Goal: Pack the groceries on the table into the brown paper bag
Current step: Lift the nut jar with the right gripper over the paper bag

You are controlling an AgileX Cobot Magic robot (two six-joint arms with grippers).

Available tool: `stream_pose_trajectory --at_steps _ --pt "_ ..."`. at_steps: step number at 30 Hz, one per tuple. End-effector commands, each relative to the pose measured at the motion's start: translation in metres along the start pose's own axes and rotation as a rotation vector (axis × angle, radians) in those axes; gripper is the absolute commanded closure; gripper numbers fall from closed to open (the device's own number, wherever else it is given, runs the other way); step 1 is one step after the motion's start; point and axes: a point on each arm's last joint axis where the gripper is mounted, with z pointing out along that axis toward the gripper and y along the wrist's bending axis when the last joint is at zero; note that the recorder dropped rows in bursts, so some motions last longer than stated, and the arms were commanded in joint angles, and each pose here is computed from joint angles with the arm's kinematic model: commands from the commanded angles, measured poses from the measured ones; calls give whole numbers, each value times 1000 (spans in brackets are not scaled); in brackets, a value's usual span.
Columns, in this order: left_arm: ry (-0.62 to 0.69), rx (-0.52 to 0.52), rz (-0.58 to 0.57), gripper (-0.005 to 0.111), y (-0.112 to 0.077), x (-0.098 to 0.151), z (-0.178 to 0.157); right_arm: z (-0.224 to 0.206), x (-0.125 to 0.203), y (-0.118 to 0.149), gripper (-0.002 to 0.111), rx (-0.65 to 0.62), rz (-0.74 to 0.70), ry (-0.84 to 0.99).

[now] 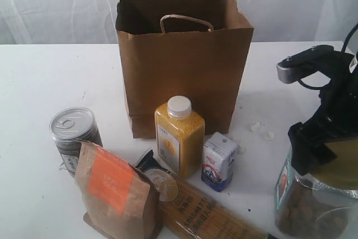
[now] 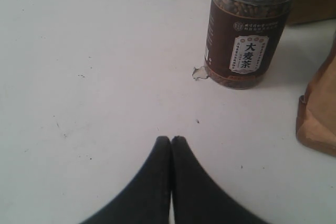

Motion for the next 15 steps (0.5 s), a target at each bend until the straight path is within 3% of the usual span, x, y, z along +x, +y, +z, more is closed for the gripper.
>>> stream_pose_trajectory --at_steps 1,15 --pt "7 10 -9 107 -1 2 0 -23 -5 1 82 12 10 -82" --pt "7 10 -9 107 -1 2 0 -116 11 17 98 -17 93 -445"
